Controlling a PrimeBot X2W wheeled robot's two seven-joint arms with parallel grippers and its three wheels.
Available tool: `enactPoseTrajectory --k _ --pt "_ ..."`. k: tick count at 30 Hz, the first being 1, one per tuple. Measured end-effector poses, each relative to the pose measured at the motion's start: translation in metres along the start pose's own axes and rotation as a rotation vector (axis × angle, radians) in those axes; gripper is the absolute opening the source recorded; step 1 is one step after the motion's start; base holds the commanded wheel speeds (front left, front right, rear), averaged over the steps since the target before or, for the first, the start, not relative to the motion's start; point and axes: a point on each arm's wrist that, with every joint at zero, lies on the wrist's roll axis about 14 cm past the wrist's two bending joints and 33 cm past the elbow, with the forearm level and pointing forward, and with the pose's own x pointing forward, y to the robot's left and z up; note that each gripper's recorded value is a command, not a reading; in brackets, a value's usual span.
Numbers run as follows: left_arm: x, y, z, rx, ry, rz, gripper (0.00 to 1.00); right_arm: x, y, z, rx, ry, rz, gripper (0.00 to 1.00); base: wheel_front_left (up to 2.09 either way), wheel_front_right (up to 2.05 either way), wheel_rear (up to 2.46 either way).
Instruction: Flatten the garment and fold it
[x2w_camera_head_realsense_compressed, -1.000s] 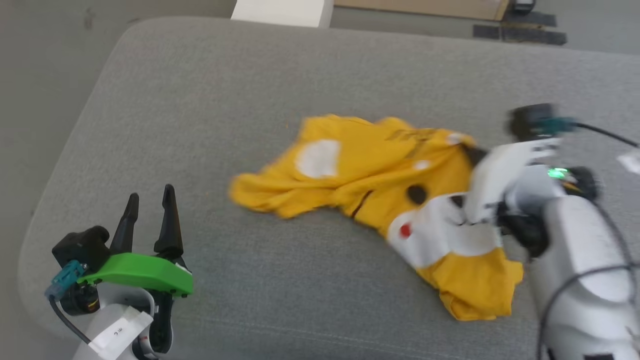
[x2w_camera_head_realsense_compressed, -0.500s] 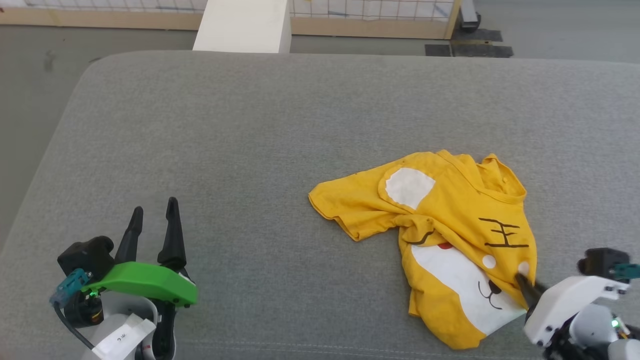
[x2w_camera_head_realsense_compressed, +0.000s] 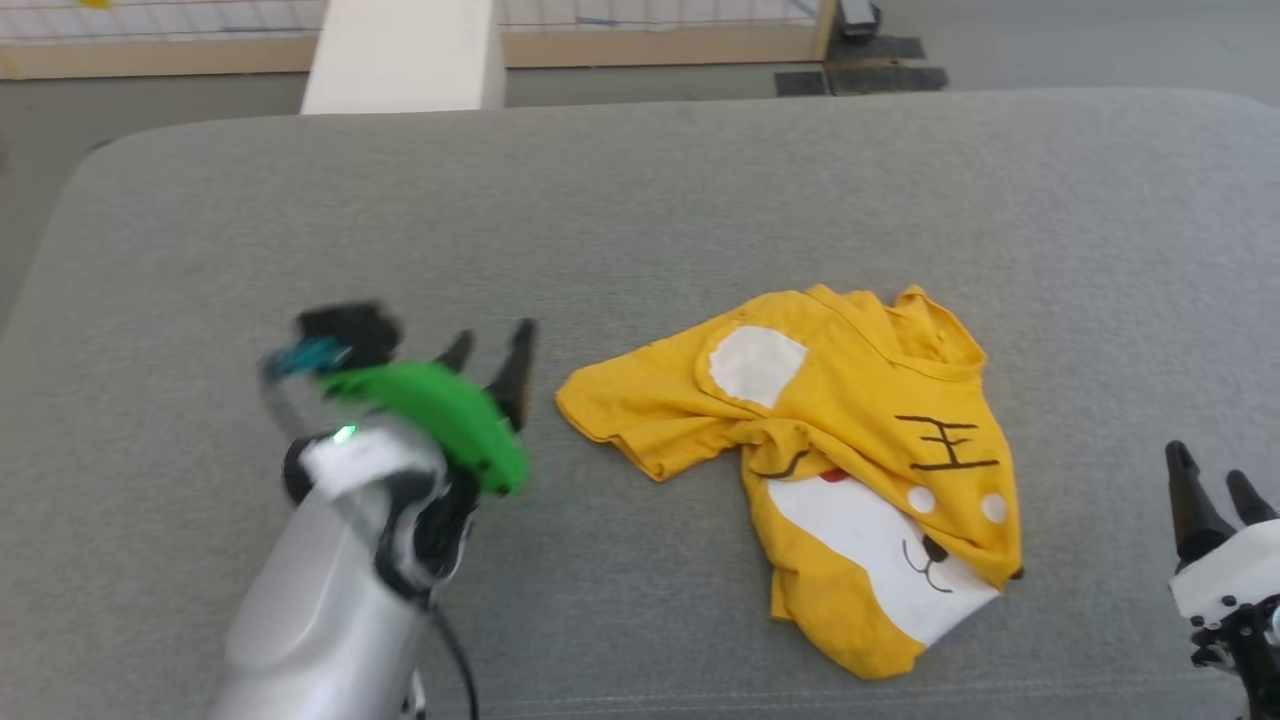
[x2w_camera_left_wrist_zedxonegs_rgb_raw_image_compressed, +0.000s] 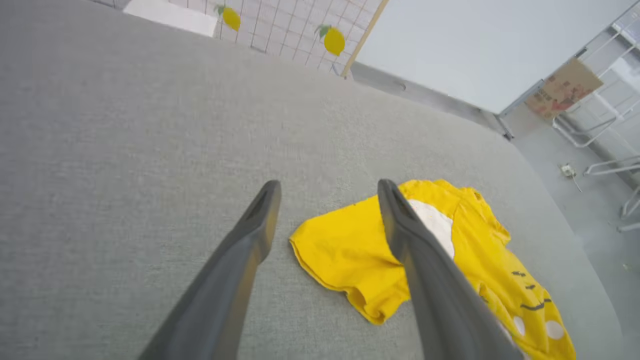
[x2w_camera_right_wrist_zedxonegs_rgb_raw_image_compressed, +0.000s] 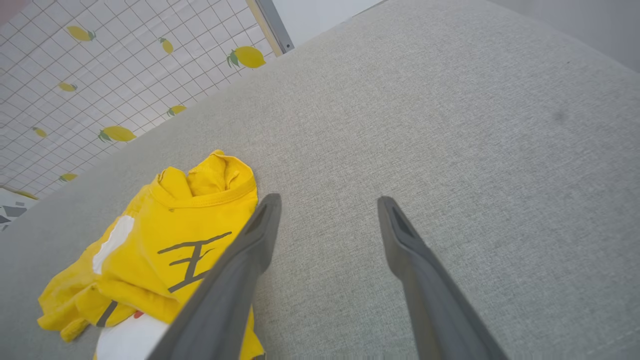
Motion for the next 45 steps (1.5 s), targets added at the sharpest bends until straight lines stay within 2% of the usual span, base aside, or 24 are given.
enactPoseTrajectory --k 3,6,10,13,16,21,22,23,26,29,32,35,38,42,45 --pt "0.021 -0.018 -0.027 0.083 0.210 -0.037 1.00 -0.003 -0.003 -0.005 0.024 0.011 -0.001 1.00 0.00 0.00 0.00" --pt "0.037 -0.021 -0.050 0.217 0.381 -0.033 1.00 -0.006 -0.008 -0.011 0.035 0.019 -0.013 1.00 0.00 0.00 0.00" --pt "0.046 -0.004 -0.080 0.353 0.553 0.016 1.00 -0.008 -0.017 -0.019 0.040 0.030 -0.039 1.00 0.00 0.00 0.00" --pt "0.051 0.016 -0.097 0.428 0.625 0.057 1.00 -0.010 -0.025 -0.024 0.043 0.034 -0.063 1.00 0.00 0.00 0.00" --pt "0.055 0.030 -0.113 0.458 0.679 0.076 1.00 -0.011 -0.033 -0.030 0.040 0.044 -0.092 1.00 0.00 0.00 0.00" --pt "0.062 0.029 -0.131 0.469 0.762 0.033 1.00 -0.013 -0.047 -0.039 0.045 0.062 -0.136 1.00 0.00 0.00 0.00" --pt "0.063 0.027 -0.133 0.470 0.777 0.022 0.46 -0.013 -0.049 -0.041 0.045 0.066 -0.143 1.00 0.00 0.00 0.00" --pt "0.064 0.026 -0.134 0.472 0.786 0.012 0.00 -0.013 -0.050 -0.043 0.046 0.071 -0.148 1.00 0.00 0.00 0.00" --pt "0.063 0.016 -0.137 0.431 0.792 -0.031 0.00 -0.013 -0.051 -0.046 0.048 0.078 -0.152 1.00 0.00 0.00 0.00" --pt "0.064 -0.001 -0.132 0.374 0.753 -0.070 0.00 -0.010 -0.049 -0.048 0.052 0.078 -0.146 1.00 0.00 0.00 0.00" --pt "0.069 -0.012 -0.114 0.268 0.666 -0.082 0.00 -0.006 -0.044 -0.047 0.045 0.078 -0.133 1.00 0.00 0.00 0.00" --pt "0.080 -0.022 -0.070 0.157 0.493 -0.093 0.00 -0.003 -0.039 -0.047 0.041 0.078 -0.118 1.00 0.00 0.00 0.00" --pt "0.085 -0.021 -0.010 0.104 0.301 -0.091 0.00 0.000 -0.034 -0.046 0.038 0.078 -0.103 1.00 0.00 0.00 0.00" --pt "0.069 -0.002 0.056 0.051 0.097 -0.048 0.00 0.005 -0.023 -0.045 0.026 0.086 -0.075 1.00 0.00 0.00 0.00" --pt "0.043 0.036 0.083 0.012 0.003 0.054 0.00 0.011 -0.011 -0.045 0.021 0.091 -0.040 1.00 0.00 0.00 0.00"
